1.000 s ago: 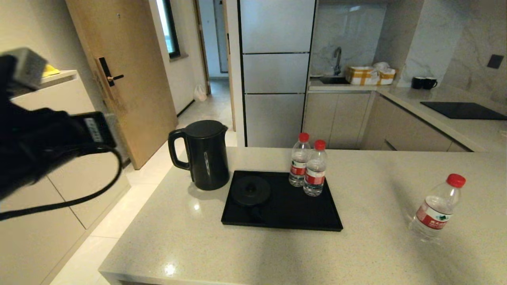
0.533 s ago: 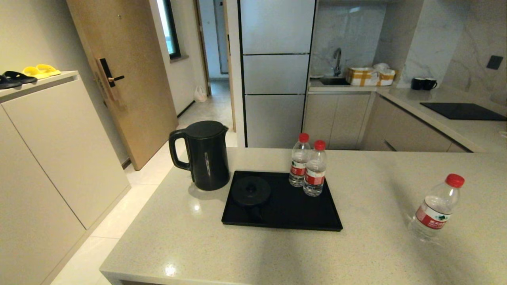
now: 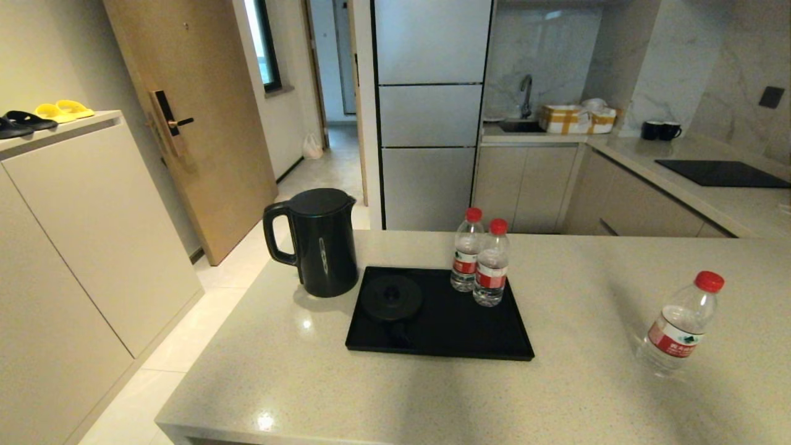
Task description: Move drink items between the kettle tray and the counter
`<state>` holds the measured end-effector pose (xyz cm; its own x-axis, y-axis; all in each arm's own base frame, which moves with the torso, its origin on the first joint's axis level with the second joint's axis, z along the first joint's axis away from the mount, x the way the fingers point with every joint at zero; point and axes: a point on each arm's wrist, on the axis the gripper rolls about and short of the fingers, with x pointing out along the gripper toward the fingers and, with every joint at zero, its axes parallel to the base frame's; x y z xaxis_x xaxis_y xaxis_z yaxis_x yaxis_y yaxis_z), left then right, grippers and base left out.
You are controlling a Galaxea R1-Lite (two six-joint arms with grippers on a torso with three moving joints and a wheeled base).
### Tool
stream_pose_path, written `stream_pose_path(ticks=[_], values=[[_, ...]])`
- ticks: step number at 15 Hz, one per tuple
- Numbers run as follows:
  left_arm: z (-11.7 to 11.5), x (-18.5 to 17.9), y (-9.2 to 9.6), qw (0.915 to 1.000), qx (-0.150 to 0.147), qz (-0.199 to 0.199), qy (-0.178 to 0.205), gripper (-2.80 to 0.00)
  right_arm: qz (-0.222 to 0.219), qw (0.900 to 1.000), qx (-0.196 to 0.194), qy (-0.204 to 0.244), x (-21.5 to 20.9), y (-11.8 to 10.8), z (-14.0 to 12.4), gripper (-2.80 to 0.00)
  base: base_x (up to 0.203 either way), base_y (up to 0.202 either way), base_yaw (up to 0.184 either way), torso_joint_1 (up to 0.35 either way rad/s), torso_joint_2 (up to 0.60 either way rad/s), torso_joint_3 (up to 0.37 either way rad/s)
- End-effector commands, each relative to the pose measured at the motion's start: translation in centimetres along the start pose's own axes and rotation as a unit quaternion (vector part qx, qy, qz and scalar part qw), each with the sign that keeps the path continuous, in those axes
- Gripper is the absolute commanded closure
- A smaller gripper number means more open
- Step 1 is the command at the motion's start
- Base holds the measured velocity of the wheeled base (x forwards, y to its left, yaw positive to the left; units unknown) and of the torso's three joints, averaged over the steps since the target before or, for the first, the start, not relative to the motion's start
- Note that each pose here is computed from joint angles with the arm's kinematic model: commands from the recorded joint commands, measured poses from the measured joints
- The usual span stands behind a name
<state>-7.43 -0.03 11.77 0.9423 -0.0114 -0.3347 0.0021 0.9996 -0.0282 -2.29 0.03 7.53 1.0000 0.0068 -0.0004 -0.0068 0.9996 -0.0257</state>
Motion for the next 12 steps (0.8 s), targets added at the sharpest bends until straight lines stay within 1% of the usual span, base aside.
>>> stream_pose_path(ticks=[1,2,3,4,5,6,7,8,9,10,12], values=[[-0.8,4.3,0.0,0.9908,0.012,-0.017,-0.133,0.00,0.000,1.000,0.000,0.001,0.0,0.0,0.0,0.00,0.000,0.000,0.000,0.000,0.00,0.000],[-0.7,5.1,-0.1,0.9809,0.017,-0.030,-0.192,0.00,0.000,1.000,0.000,0.001,0.0,0.0,0.0,0.00,0.000,0.000,0.000,0.000,0.00,0.000],[-0.6,5.4,-0.1,0.9726,0.015,-0.040,-0.228,0.00,0.000,1.000,0.000,0.001,0.0,0.0,0.0,0.00,0.000,0.000,0.000,0.000,0.00,0.000],[-0.6,5.4,-0.1,0.9699,0.007,-0.043,-0.240,0.00,0.000,1.000,0.000,0.001,0.0,0.0,0.0,0.00,0.000,0.000,0.000,0.000,0.00,0.000],[-1.2,5.8,0.0,0.9763,-0.006,-0.028,-0.214,0.00,0.000,1.000,0.000,0.001,0.0,0.0,0.0,0.00,0.000,0.000,0.000,0.000,0.00,0.000],[-2.0,6.1,0.1,0.9848,-0.016,-0.004,-0.173,0.00,0.000,1.000,0.000,0.001,0.0,0.0,0.0,0.00,0.000,0.000,0.000,0.000,0.00,0.000],[-2.2,6.2,0.2,0.9861,-0.014,0.001,-0.166,0.00,0.000,1.000,0.000,0.001,0.0,0.0,0.0,0.00,0.000,0.000,0.000,0.000,0.00,0.000],[-2.2,6.2,0.2,0.9860,0.011,0.007,-0.166,0.00,0.000,1.000,0.000,0.001,0.0,0.0,0.0,0.00,0.000,0.000,0.000,0.000,0.00,0.000],[-2.6,6.3,0.2,0.9881,0.040,0.010,-0.148,0.00,0.000,1.000,0.000,0.001,0.0,0.0,0.0,0.00,0.000,0.000,0.000,0.000,0.00,0.000],[-2.6,6.4,0.2,0.9879,0.057,0.010,-0.144,0.00,0.000,1.000,0.000,0.001,0.0,0.0,0.0,0.00,0.000,0.000,0.000,0.000,0.00,0.000],[-2.6,6.4,0.1,0.9876,0.060,0.007,-0.145,0.00,0.000,1.000,0.000,0.001,0.0,0.0,0.0,0.00,0.000,0.000,0.000,0.000,0.00,0.000]])
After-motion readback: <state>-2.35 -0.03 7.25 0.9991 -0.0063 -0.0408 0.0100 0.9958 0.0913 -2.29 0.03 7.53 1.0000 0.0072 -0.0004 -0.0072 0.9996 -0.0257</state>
